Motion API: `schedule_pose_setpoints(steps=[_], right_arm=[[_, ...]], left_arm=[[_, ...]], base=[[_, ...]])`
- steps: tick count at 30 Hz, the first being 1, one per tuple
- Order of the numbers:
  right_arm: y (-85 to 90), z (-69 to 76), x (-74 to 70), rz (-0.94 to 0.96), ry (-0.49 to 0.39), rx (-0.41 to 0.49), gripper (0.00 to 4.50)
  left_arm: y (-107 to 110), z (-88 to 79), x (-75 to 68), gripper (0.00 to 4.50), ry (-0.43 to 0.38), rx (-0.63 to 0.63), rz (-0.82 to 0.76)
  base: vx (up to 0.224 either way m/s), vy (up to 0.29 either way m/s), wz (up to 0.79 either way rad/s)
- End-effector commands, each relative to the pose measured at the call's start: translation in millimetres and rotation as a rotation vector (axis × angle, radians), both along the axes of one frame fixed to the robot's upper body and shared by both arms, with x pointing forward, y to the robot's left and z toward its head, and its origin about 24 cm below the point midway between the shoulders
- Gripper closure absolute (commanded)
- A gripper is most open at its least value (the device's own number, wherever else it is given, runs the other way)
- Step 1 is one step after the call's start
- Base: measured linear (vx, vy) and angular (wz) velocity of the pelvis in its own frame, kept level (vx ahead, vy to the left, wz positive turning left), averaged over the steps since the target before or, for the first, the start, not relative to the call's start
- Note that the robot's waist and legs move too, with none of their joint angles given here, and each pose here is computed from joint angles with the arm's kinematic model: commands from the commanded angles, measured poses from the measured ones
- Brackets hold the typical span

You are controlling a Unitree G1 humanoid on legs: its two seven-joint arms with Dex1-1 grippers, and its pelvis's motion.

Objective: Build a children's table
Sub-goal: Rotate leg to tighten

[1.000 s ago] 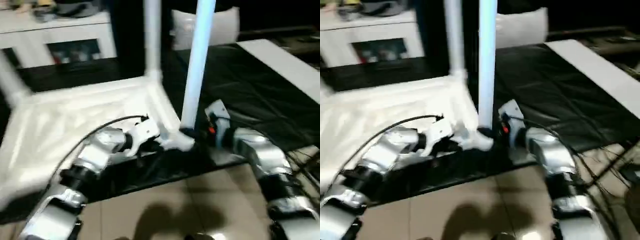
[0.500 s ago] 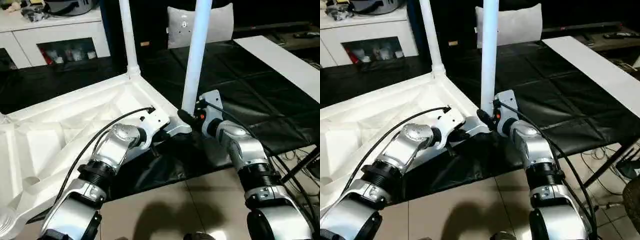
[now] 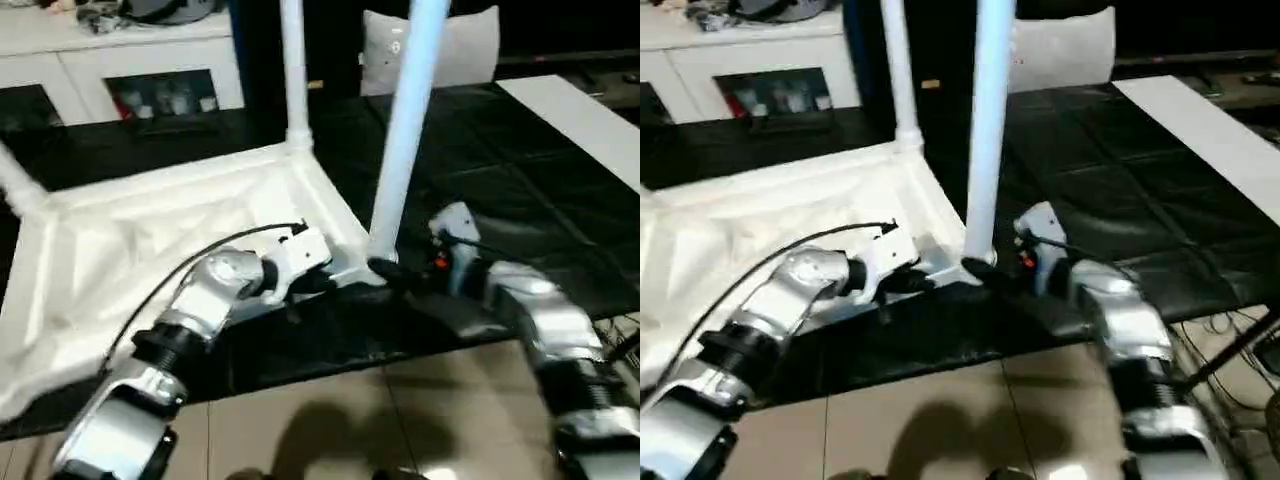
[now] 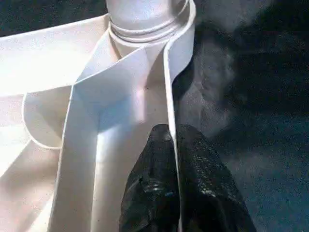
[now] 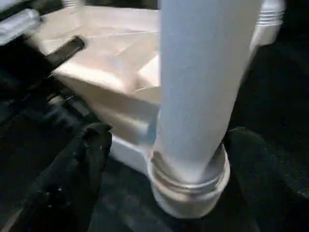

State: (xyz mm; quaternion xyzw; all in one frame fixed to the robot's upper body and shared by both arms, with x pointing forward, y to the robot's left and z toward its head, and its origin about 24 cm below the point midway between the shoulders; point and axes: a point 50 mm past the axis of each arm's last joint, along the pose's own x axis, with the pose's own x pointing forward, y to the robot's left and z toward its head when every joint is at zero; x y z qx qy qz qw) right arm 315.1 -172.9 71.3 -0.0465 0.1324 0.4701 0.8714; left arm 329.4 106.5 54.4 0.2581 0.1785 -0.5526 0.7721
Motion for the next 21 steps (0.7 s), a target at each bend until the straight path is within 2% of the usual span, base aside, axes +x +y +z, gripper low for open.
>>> schedule_pose_setpoints(steps=[1,3,8,9,10,15,16,20,21], right_arm=[[-2.3,4.2,-3.3,0.055,-0.016,-0.013,0.05],[-11.8,6.6,-6.2,0.117,-0.025,-0.074,0.02],[-14.8,10.8,-11.5,0.216,-0.017,-0.097,0.02],[-15.6,12.3,-14.3,0.281,0.002,-0.097,0.02],[-15.7,12.4,-14.6,0.288,0.006,-0.096,0.02],[-9.7,11.7,-18.7,0.381,0.044,-0.069,0.48],[-8.1,11.1,-18.1,0.381,0.045,-0.065,0.72],[-3.1,9.1,-17.4,0.408,0.06,-0.047,0.84],[-1.8,8.6,-17.5,0.417,0.066,-0.041,1.12]], left_arm=[[-3.7,2.4,-4.7,4.5,-0.018,0.023,-0.112],[0.3,3.4,-12.0,4.5,0.0,0.031,-0.22],[2.8,4.7,-19.6,4.5,0.033,0.043,-0.318],[5.7,3.1,-26.0,4.5,0.058,0.069,-0.39],[6.1,2.8,-26.8,4.5,0.061,0.072,-0.399],[5.8,3.6,-32.6,4.5,0.084,0.057,-0.448],[5.7,3.6,-32.9,4.5,0.086,0.056,-0.45],[5.4,4.7,-33.2,4.5,0.09,0.053,-0.458],[5.2,5.0,-33.1,4.5,0.089,0.052,-0.458]], base=[[0.0,0.0,0.0],[0.0,0.0,0.0],[0.0,0.0,0.0],[0.0,0.0,0.0],[0.0,0.0,0.0],[0.0,0.0,0.0],[0.0,0.0,0.0],[0.0,0.0,0.0],[0.0,0.0,0.0]])
